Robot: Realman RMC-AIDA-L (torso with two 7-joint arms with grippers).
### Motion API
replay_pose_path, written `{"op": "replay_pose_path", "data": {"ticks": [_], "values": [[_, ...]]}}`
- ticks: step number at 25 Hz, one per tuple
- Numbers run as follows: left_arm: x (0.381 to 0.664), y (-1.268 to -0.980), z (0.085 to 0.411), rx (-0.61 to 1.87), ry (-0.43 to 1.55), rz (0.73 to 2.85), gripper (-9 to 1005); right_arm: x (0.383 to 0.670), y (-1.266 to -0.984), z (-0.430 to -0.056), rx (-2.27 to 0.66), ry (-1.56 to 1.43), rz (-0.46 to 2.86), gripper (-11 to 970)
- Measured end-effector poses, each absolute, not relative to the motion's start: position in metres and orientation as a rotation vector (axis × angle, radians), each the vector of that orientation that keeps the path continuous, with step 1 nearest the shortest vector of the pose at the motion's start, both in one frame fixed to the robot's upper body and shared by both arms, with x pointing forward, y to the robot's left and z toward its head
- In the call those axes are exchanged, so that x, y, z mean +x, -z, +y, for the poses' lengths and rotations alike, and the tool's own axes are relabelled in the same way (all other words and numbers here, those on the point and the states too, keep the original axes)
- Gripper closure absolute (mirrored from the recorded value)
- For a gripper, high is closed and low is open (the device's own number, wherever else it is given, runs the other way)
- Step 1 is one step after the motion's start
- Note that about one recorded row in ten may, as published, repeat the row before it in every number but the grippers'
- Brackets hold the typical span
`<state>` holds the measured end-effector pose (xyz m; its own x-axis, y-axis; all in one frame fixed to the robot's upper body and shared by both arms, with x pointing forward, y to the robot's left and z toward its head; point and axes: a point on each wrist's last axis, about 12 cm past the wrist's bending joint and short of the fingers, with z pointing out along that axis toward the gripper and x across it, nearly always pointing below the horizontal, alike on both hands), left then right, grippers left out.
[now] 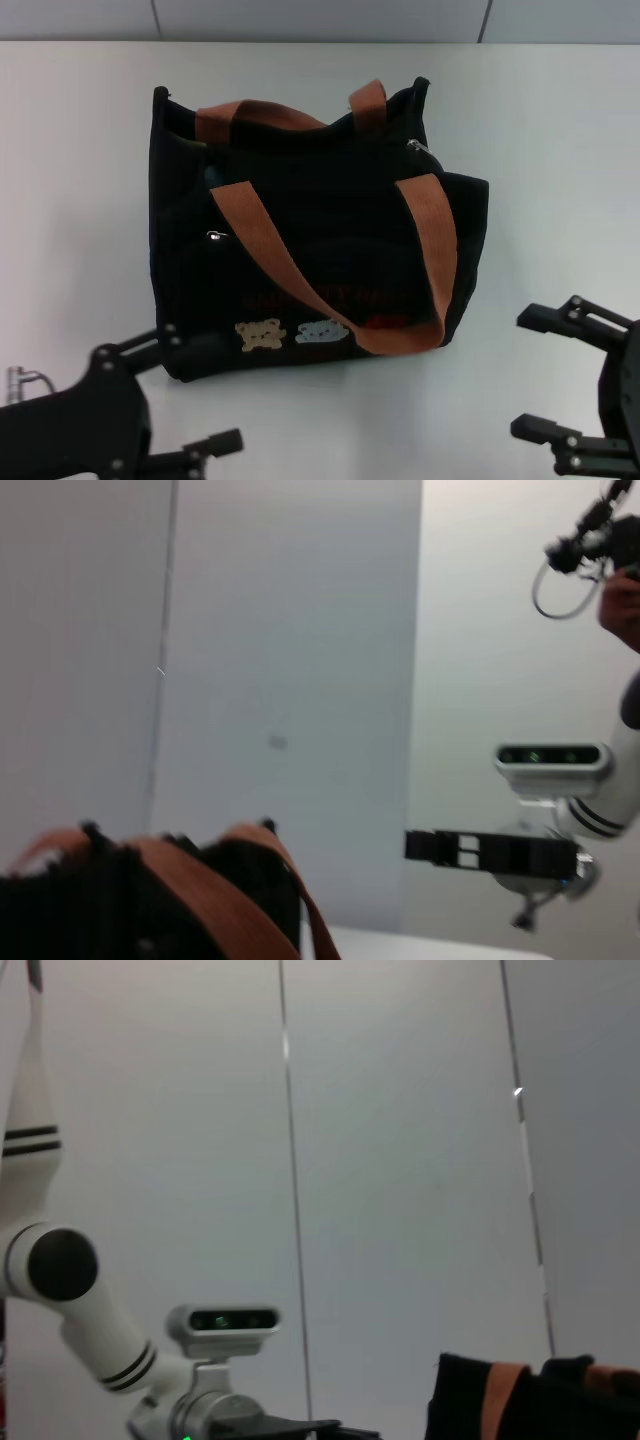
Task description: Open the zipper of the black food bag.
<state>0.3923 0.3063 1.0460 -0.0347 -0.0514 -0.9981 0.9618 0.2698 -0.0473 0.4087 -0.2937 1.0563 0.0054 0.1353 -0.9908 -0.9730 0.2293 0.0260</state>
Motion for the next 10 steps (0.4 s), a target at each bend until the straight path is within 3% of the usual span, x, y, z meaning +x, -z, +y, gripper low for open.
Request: {"op": "replay_pose_path", "data": {"ticks": [10], "values": [[0.404,-1.0423,0.294,0.995,1.097,1.364,196,0.4185,-1.0518,-0.2843,-1.001,-1.168,1.288,121]]}}
